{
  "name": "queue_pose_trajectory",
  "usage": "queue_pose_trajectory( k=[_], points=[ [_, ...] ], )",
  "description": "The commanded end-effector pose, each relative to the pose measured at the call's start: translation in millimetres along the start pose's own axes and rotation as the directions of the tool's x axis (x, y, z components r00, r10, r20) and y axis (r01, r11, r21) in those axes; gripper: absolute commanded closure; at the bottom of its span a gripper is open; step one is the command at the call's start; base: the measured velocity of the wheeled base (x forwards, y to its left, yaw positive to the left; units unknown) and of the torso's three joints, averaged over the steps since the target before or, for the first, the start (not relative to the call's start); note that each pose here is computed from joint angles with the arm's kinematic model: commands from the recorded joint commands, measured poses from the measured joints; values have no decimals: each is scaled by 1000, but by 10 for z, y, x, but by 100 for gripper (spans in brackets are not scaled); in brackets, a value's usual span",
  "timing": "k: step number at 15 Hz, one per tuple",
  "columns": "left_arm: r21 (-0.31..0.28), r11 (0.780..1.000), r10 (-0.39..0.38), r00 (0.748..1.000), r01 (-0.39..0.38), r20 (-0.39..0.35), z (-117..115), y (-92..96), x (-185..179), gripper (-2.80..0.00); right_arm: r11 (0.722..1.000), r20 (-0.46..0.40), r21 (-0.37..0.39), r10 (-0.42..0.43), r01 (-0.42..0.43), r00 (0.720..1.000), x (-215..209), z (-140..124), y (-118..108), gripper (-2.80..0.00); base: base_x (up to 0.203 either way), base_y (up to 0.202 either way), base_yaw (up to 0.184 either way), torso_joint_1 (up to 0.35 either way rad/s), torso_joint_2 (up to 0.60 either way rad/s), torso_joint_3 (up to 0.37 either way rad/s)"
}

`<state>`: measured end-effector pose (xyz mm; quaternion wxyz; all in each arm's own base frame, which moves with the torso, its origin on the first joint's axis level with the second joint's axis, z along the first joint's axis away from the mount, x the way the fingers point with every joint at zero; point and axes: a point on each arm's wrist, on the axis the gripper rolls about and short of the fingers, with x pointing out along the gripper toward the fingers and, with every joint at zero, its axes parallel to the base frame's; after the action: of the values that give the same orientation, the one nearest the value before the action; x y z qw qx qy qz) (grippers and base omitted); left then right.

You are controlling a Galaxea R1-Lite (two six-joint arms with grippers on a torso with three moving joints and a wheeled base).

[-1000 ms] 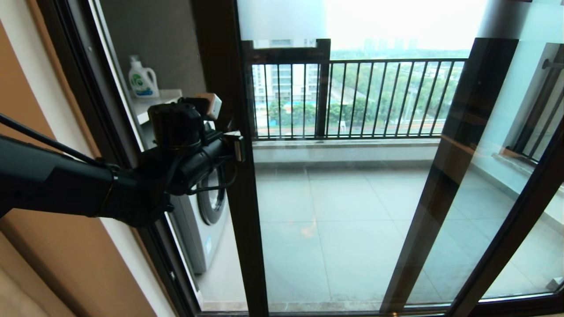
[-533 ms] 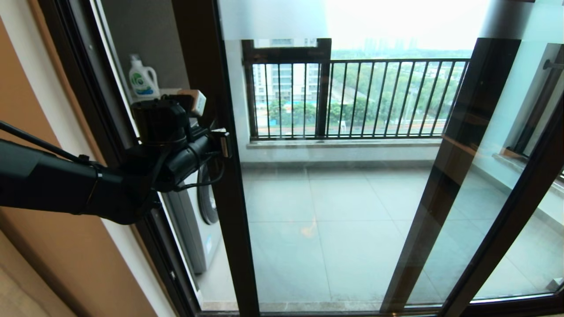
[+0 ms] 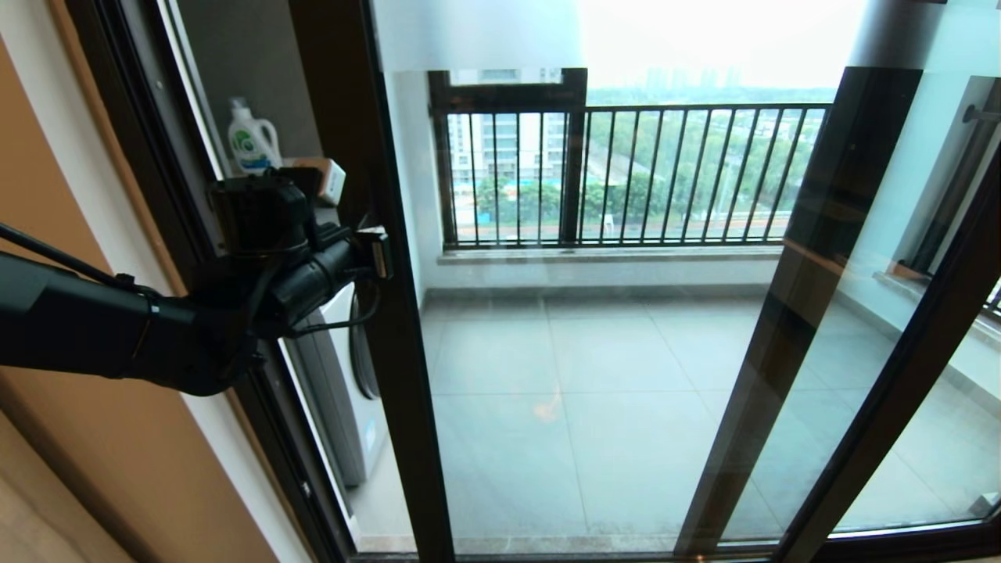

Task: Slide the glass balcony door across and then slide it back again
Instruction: Close the slid door

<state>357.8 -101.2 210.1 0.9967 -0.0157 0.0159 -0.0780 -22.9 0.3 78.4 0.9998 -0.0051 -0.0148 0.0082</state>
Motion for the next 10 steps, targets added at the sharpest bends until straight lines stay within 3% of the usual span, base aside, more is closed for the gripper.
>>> queue_pose_trajectory(
  k=[1,10],
  points=[
    [-1,1000,25,1000,-25,-2,-9,68,3,0,1000,-10,-1,0,0,1000,7,-25,0,0,0,0,0,0,0,0],
    [0,999,50,999,-50,-9,-15,266,-12,0,1000,-10,-1,0,0,1000,7,-25,0,0,0,0,0,0,0,0]
  ],
)
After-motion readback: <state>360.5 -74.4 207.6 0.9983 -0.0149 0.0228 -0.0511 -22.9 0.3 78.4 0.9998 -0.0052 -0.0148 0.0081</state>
